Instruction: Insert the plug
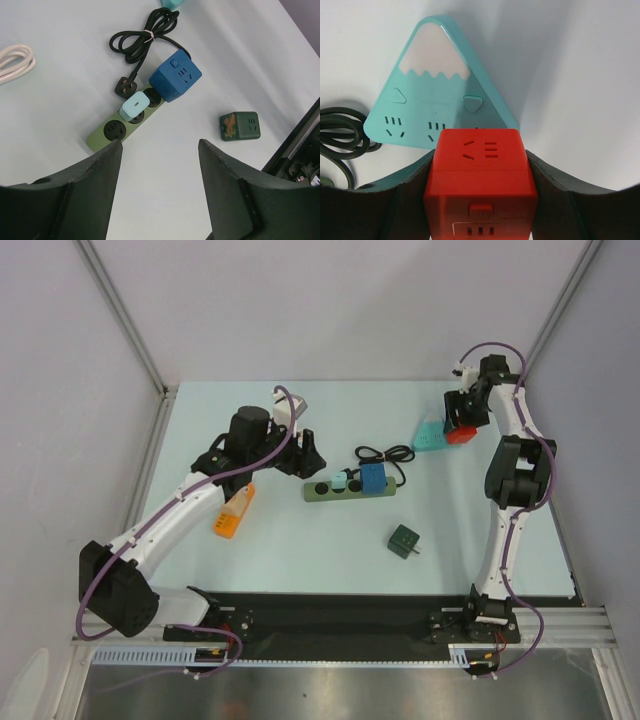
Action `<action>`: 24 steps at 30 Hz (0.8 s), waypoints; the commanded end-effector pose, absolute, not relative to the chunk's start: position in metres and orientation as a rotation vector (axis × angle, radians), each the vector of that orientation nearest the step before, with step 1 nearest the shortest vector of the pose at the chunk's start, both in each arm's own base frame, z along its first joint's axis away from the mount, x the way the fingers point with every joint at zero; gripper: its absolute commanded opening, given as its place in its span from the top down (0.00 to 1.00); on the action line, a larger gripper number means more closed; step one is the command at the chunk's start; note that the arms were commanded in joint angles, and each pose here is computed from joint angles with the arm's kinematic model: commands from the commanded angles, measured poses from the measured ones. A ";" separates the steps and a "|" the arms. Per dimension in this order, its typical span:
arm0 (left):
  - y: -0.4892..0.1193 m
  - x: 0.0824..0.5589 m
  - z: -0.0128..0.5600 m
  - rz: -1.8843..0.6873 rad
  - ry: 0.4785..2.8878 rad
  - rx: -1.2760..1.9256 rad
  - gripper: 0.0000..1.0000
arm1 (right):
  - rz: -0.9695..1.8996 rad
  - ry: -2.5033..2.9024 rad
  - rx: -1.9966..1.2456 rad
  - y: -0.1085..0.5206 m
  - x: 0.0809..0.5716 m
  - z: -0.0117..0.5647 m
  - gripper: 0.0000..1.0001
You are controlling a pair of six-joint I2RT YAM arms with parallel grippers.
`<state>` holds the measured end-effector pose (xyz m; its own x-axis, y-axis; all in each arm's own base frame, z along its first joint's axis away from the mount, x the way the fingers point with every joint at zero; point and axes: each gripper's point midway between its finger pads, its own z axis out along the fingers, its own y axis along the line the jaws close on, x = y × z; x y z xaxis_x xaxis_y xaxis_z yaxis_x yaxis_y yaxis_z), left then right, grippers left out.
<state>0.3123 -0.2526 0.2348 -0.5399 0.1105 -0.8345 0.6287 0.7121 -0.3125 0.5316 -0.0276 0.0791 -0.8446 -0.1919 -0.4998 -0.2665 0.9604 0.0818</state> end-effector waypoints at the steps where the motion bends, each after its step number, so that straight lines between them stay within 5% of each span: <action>1: -0.255 0.308 0.254 -0.802 1.992 0.571 0.32 | 0.141 2.625 -0.304 -0.031 0.525 0.083 1.00; 24: -0.255 0.307 0.255 -0.809 1.988 0.575 0.31 | 0.072 2.526 -0.241 -0.017 0.554 0.072 1.00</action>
<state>0.3102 -0.2541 0.2349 -0.5419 0.1127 -0.8328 0.6366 0.7020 -0.3193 0.5501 -0.0200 0.0799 -0.8093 -0.1526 -0.5672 -0.1996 0.9796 0.0212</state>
